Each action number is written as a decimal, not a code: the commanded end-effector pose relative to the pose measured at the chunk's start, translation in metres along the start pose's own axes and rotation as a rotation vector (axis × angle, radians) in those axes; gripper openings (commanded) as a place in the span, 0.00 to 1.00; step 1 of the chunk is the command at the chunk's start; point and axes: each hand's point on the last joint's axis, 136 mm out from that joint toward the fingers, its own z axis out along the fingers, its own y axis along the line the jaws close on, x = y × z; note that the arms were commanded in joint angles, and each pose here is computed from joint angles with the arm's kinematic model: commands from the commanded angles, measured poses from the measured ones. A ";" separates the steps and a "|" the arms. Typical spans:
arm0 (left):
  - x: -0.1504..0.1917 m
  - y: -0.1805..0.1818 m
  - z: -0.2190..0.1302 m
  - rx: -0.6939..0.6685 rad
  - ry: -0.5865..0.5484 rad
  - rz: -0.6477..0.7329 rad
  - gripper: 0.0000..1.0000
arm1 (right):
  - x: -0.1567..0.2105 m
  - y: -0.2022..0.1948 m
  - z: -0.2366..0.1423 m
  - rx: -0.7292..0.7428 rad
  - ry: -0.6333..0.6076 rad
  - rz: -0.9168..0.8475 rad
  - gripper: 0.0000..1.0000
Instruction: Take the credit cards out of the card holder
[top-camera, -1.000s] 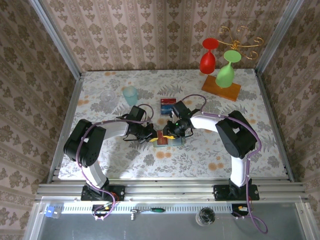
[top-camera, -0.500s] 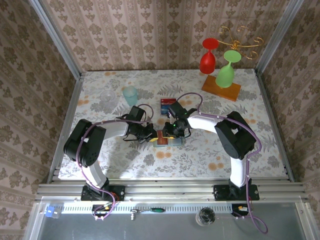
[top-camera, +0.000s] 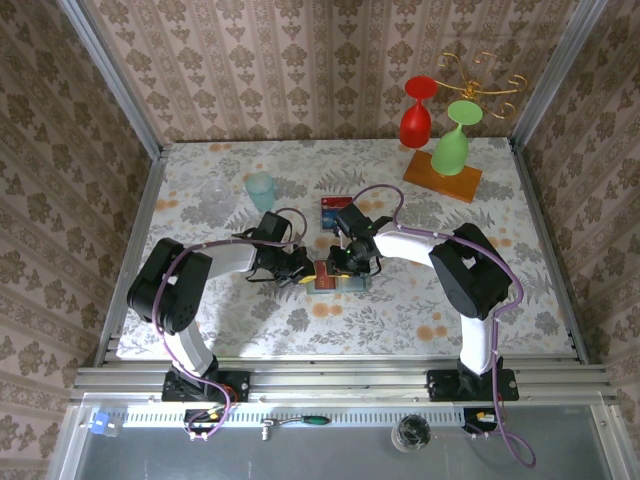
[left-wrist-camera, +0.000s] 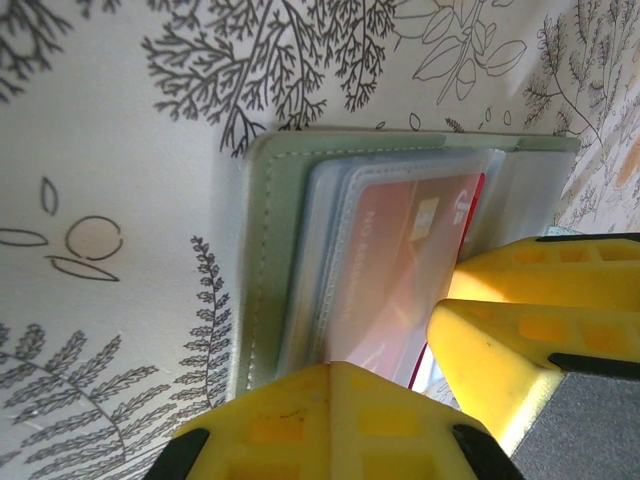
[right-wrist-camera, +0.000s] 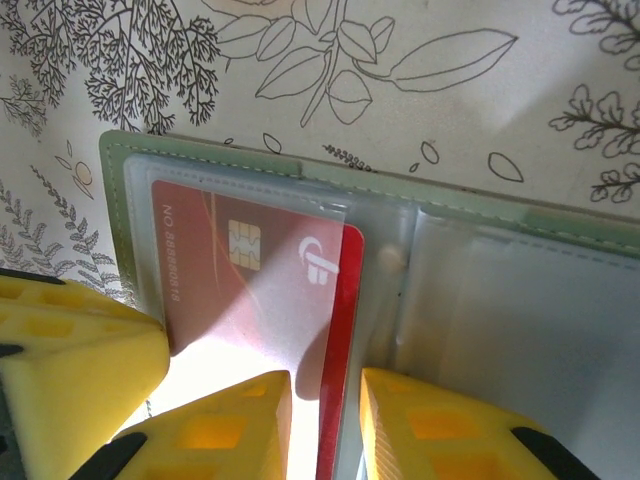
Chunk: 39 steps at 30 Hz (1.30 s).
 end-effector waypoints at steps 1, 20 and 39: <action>-0.006 -0.005 -0.010 0.002 -0.023 0.007 0.01 | 0.001 0.001 -0.015 0.018 -0.014 -0.002 0.26; -0.015 -0.005 0.000 -0.008 -0.002 0.010 0.00 | 0.001 0.007 -0.019 -0.022 -0.024 0.014 0.27; -0.005 0.016 0.008 -0.054 0.027 -0.016 0.00 | 0.002 0.011 -0.009 -0.066 0.002 0.043 0.28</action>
